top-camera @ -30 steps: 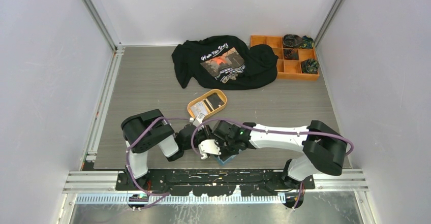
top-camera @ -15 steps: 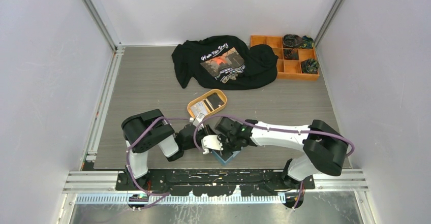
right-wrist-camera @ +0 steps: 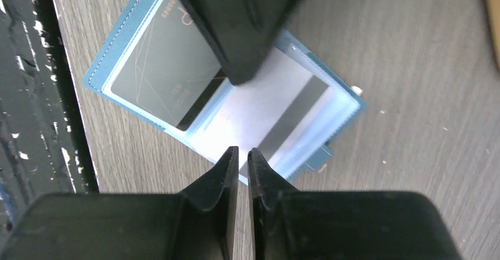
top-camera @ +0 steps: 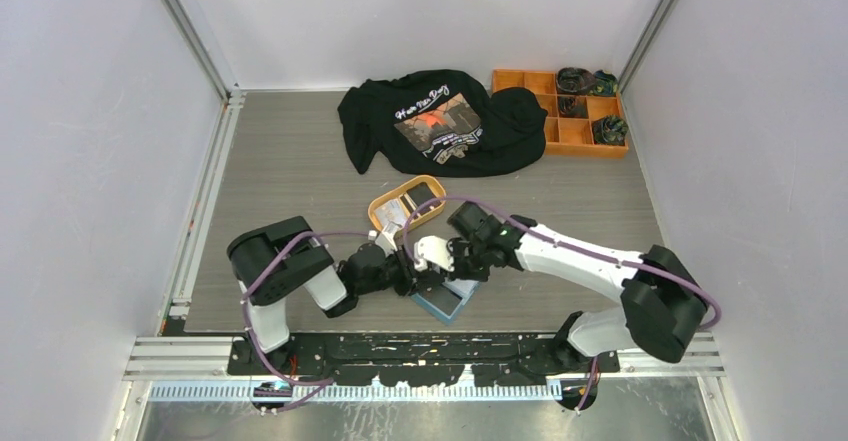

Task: Put the credit cards into the card holder
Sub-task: Insert the credit card into the card holder.

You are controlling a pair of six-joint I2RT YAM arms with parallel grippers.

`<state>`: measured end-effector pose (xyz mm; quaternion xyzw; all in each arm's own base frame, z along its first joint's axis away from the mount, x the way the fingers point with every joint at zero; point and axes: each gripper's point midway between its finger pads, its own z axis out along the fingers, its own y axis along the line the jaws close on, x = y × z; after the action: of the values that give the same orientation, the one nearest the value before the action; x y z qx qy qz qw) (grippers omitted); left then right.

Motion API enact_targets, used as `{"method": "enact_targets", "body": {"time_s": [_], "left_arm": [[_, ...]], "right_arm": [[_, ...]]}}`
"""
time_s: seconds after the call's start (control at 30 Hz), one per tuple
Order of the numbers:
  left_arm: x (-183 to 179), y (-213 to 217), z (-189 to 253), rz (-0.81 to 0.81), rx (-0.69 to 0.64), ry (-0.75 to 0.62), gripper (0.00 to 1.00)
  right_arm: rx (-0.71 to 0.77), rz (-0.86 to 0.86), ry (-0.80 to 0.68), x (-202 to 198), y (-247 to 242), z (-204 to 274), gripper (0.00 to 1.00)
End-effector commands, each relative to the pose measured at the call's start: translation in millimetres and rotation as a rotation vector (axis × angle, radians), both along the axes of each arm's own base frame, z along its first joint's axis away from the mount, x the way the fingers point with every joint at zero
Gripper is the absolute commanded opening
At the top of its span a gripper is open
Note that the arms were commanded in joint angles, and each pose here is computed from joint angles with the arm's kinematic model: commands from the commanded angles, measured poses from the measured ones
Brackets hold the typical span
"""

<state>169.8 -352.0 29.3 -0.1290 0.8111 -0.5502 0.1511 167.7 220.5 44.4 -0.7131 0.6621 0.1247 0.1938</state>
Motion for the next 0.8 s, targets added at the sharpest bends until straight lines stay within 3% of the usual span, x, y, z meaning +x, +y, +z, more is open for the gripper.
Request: {"method": "enact_targets", "body": {"time_s": [0.0,0.23,0.47,0.77], "left_arm": [[-8,19,-16,-0.012,0.128,-0.002,0.22],[-12,32,-8,-0.028,0.219,-0.029,0.22],[-12,58,12,-0.016,0.335,-0.116,0.18],[-15,79,36,0.029,0.311,-0.207,0.13]], "right_arm": [[0.203,-0.032,0.074,0,14,47,0.19],[0.308,0.037,0.184,-25,20,54,0.23],[0.146,0.057,0.060,-17,41,14,0.13],[0.059,0.014,-0.009,-3,44,-8,0.10]]}}
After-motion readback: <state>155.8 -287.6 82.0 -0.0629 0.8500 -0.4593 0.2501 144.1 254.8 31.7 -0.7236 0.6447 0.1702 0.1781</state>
